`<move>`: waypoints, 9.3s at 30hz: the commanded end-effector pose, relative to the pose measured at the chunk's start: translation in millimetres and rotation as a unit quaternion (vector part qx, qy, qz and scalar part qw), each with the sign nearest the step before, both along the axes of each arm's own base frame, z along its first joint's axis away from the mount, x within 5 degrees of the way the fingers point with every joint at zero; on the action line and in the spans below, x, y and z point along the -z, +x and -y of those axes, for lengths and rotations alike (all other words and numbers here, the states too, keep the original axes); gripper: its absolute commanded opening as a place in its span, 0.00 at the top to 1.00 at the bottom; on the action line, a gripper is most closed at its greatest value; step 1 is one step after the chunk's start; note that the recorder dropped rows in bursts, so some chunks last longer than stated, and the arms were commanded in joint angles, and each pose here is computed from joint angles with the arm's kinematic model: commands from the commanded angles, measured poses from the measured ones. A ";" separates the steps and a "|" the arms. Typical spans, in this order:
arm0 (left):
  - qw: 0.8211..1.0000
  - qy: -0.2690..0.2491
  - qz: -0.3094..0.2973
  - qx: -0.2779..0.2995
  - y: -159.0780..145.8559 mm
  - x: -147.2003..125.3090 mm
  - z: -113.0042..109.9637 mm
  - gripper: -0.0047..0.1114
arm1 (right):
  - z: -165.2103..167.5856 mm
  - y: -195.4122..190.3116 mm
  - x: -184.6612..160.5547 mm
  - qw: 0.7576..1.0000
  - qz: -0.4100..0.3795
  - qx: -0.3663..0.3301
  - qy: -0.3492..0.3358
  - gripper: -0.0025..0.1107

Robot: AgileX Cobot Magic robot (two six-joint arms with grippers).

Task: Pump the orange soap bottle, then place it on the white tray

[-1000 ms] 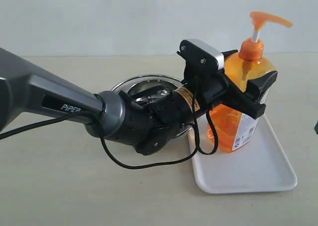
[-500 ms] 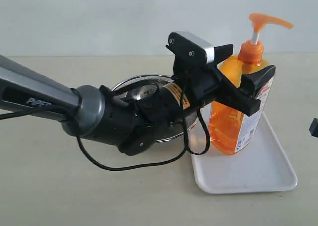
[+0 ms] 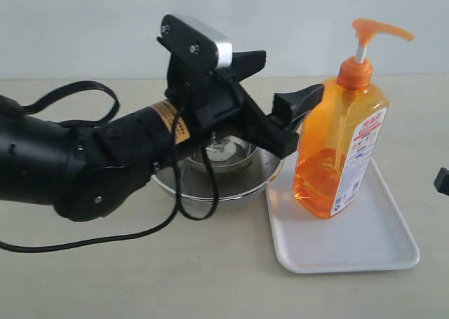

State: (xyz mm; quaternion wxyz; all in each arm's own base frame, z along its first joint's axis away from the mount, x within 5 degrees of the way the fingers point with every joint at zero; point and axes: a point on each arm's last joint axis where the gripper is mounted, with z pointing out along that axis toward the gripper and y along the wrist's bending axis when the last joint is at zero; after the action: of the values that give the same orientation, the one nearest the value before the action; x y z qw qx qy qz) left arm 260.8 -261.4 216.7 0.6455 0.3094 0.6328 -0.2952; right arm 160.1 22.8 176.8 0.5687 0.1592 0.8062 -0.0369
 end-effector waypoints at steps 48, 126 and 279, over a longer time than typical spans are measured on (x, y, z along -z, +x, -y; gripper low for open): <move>0.994 -0.074 0.041 -0.074 -114.9 -21.4 -133.7 0.92 | -6.5 1.3 0.4 0.999 -0.002 -0.041 -0.002 0.98; 0.866 -0.091 -0.185 -0.455 -207.4 34.8 -263.4 0.92 | -5.8 1.5 -0.6 0.999 0.003 -0.038 -0.004 0.98; 0.867 -0.091 -0.181 -0.455 -207.2 34.2 -263.4 0.92 | -16.4 154.6 -78.9 0.811 0.057 -0.581 -0.038 0.27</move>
State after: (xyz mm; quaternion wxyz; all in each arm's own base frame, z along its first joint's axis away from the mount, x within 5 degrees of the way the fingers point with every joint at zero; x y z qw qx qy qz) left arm 53.5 2.3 183.4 0.6070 -0.1297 0.7806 -0.0735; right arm 313.6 42.0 252.0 0.5292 -0.3715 0.7074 0.2855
